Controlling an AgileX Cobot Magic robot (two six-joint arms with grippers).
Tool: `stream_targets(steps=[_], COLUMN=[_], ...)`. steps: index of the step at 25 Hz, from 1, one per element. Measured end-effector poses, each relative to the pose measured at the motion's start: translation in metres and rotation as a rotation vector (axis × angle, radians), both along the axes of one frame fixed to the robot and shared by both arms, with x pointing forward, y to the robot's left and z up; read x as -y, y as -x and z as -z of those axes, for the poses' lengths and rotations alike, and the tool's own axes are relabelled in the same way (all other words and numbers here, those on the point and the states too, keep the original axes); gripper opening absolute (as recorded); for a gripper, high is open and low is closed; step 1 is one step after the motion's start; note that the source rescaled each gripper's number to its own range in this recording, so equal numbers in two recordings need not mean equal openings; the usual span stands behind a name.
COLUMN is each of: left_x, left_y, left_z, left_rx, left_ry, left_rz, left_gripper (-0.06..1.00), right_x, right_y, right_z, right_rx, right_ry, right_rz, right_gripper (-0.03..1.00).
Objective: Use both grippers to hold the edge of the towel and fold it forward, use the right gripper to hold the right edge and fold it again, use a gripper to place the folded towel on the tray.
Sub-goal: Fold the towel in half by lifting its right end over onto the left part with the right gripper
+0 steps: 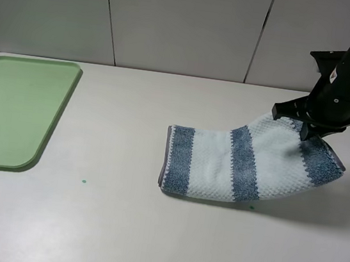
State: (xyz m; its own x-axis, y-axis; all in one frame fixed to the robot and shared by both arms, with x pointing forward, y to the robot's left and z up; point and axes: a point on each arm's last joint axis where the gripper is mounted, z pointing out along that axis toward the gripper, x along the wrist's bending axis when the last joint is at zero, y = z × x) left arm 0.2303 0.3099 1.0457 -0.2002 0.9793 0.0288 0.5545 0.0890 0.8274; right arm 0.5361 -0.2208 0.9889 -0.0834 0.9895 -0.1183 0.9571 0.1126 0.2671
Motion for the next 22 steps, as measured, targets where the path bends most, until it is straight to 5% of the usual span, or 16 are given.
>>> stream_targets(steps=[22], left_x=[0.0], left_y=[0.0], left_z=[0.0], left_rx=[0.0], left_ry=[0.0], left_rz=[0.0], left_gripper=[0.9], right_x=[-0.02], right_y=[0.012], right_z=[-0.027], right_rx=[-0.031], right_ry=[-0.12], right_rz=[0.006], right_gripper=[0.05])
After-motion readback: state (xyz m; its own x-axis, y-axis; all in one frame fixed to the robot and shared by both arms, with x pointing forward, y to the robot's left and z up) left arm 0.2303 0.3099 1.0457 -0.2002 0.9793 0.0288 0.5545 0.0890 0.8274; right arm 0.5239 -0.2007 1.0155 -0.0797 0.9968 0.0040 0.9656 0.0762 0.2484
